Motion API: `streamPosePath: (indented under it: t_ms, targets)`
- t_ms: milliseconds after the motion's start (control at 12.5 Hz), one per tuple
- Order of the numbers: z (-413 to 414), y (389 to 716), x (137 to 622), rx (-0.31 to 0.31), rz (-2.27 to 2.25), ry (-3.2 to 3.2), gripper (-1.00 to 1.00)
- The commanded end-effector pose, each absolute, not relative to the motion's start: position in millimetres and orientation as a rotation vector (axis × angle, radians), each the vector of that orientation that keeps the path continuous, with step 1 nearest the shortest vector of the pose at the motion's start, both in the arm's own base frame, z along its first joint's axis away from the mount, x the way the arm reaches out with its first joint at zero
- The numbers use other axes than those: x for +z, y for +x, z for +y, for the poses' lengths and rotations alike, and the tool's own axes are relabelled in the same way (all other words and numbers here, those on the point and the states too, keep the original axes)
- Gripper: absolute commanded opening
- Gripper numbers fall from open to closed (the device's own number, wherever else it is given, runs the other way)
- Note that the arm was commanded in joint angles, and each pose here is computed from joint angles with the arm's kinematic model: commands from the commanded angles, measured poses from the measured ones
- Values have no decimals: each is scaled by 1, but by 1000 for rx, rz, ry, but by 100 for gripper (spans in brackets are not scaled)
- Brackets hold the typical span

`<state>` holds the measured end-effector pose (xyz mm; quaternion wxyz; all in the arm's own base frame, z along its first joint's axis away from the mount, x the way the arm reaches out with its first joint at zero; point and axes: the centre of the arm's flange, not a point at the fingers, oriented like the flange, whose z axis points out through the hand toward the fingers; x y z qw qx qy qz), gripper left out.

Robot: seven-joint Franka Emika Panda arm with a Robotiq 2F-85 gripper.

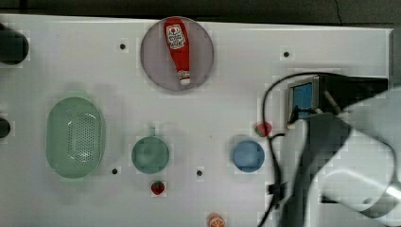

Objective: Pick banana from table and place on oven.

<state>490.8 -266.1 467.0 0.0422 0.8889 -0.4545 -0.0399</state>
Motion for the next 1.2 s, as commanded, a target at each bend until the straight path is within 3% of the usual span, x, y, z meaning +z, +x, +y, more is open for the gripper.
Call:
streamPosePath:
  t_ms: [80, 240, 640, 1120, 1200]
  targets:
    - [-315, 490, 474, 43, -1112, 2838, -47]
    - [-347, 485, 453, 59, -1022, 2829, -47]
    - [-369, 482, 418, 13, -1023, 2824, -41]
    - [-371, 485, 421, 36, -1015, 2819, 90]
    - [-372, 486, 430, 60, -1010, 2817, 100]
